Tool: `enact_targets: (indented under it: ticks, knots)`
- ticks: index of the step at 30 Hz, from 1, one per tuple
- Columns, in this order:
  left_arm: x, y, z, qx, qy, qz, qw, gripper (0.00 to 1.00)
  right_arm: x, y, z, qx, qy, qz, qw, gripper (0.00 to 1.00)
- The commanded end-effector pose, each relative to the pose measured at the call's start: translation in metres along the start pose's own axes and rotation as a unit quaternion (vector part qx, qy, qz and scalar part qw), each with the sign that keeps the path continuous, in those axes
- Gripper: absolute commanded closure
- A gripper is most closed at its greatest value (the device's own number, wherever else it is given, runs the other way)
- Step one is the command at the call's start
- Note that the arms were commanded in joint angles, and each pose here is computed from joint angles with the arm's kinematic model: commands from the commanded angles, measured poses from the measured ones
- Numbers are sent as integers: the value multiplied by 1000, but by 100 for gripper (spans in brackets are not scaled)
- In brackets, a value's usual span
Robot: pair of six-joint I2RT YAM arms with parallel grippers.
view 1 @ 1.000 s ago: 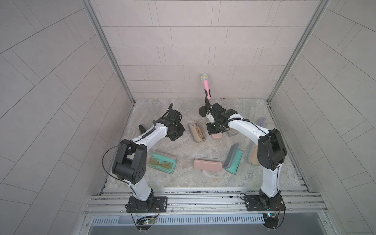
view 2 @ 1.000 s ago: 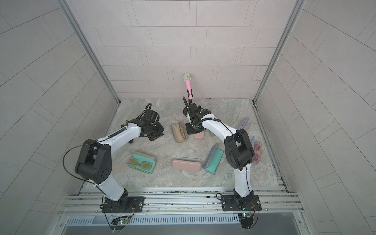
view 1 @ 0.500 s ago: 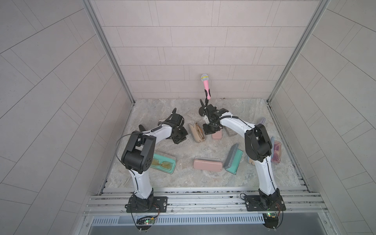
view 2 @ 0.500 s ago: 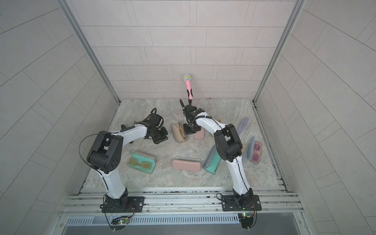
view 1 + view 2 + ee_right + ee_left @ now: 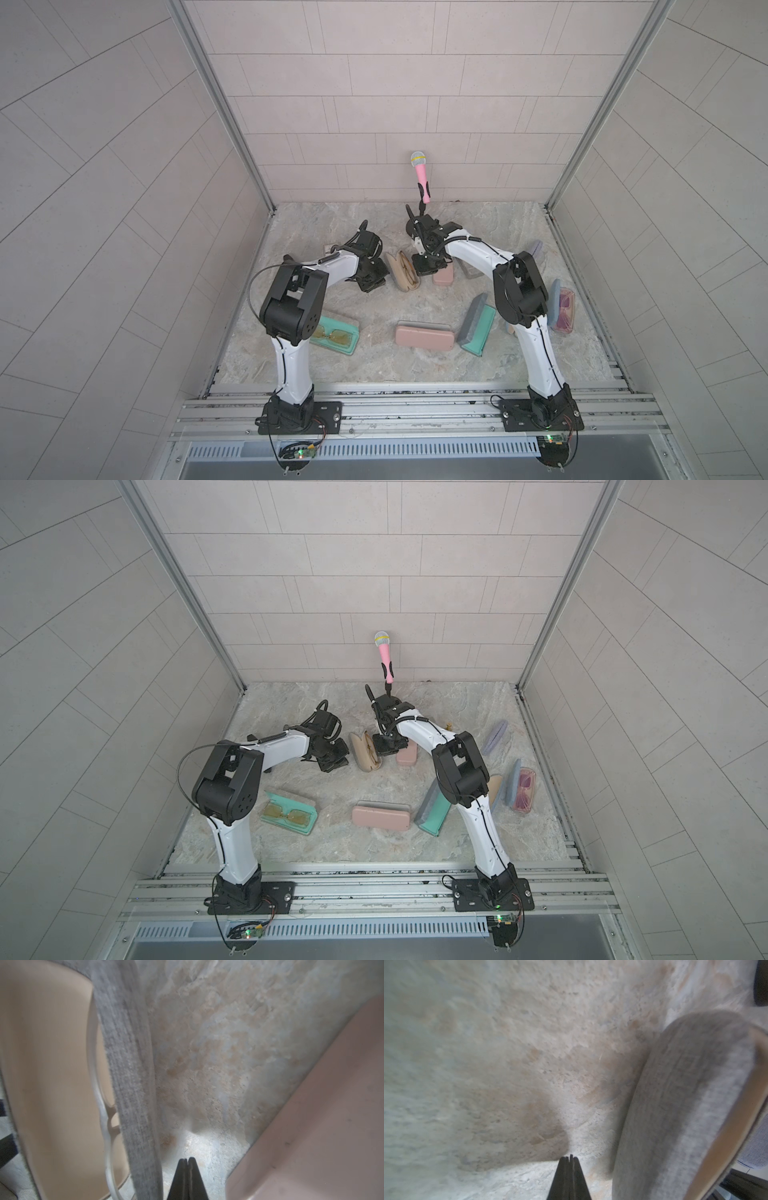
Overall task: Close the glasses case
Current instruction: Close the glasses case at the center of the board.
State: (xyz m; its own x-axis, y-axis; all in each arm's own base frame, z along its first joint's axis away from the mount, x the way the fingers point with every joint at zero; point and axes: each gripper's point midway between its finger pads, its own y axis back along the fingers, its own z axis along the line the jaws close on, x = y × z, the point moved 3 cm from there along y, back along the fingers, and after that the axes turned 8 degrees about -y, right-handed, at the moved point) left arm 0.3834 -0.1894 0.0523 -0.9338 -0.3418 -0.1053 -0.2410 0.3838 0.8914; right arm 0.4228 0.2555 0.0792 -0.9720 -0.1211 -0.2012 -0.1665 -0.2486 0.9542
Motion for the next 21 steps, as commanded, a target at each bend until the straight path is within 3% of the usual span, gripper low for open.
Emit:
enact_targets:
  ticks: [1, 21]
  knots:
    - [1, -2, 0, -17, -9, 5, 1000, 100, 5, -6, 4, -1, 10, 17, 1000, 100]
    - [4, -9, -18, -27, -35, 16, 999, 100, 11, -4, 26, -17, 51, 30, 998, 100]
